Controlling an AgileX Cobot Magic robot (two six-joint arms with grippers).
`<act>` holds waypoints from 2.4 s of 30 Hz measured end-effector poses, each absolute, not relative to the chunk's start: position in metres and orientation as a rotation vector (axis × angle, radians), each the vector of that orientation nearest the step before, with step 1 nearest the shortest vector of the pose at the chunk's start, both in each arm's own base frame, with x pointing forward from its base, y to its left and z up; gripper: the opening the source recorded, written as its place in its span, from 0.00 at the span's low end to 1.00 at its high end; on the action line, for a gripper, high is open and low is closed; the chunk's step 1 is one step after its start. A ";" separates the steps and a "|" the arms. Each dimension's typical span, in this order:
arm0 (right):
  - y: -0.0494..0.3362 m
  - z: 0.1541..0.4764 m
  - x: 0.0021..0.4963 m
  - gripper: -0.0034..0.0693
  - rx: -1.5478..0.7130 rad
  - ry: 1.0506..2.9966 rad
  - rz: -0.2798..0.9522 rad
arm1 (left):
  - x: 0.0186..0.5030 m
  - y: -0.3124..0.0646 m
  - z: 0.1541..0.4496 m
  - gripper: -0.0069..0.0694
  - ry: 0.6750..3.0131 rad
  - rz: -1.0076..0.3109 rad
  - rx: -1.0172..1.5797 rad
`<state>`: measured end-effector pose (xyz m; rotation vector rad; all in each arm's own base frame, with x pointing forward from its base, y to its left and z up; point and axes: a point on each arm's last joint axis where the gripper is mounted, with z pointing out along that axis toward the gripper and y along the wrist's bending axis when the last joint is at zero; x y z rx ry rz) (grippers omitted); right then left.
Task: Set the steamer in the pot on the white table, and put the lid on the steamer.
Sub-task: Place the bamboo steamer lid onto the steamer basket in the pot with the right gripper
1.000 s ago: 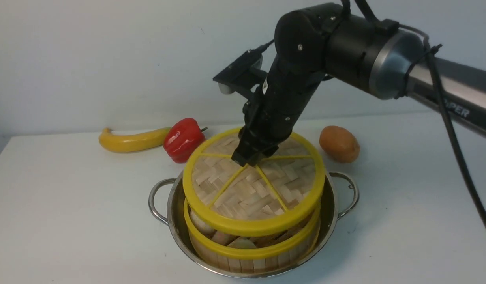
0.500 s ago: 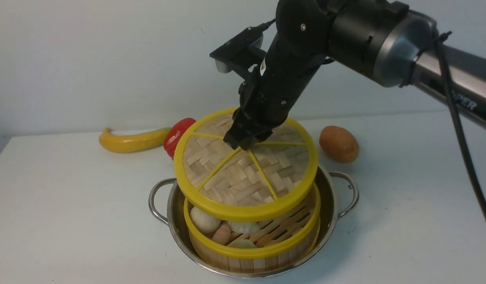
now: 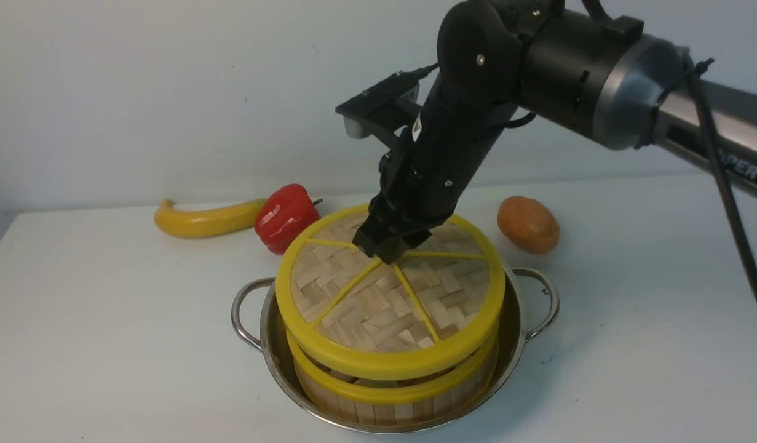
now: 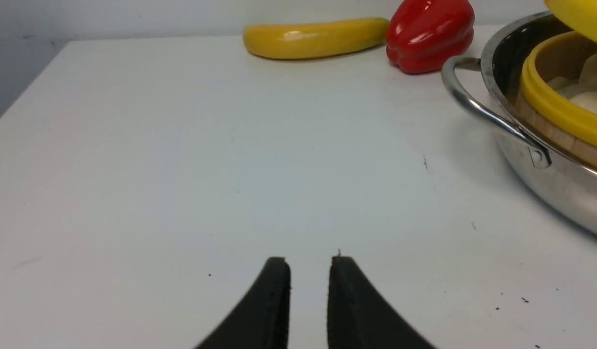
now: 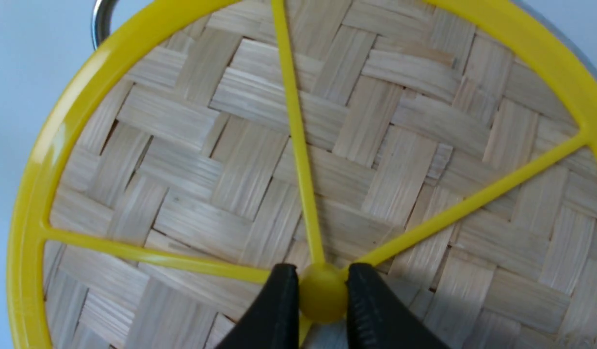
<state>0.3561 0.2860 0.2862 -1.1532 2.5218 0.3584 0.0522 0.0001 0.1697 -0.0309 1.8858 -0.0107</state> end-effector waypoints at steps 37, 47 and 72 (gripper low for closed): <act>0.291 0.254 0.363 0.20 -1.271 2.533 0.321 | 0.052 0.000 0.170 0.24 1.886 -0.011 -0.031; 0.291 0.254 0.363 0.20 -1.287 2.523 0.321 | 0.052 0.000 0.170 0.24 1.886 -0.011 -0.031; 0.294 0.255 0.365 0.24 -1.278 2.481 0.342 | 0.052 0.000 0.170 0.25 1.886 -0.011 -0.031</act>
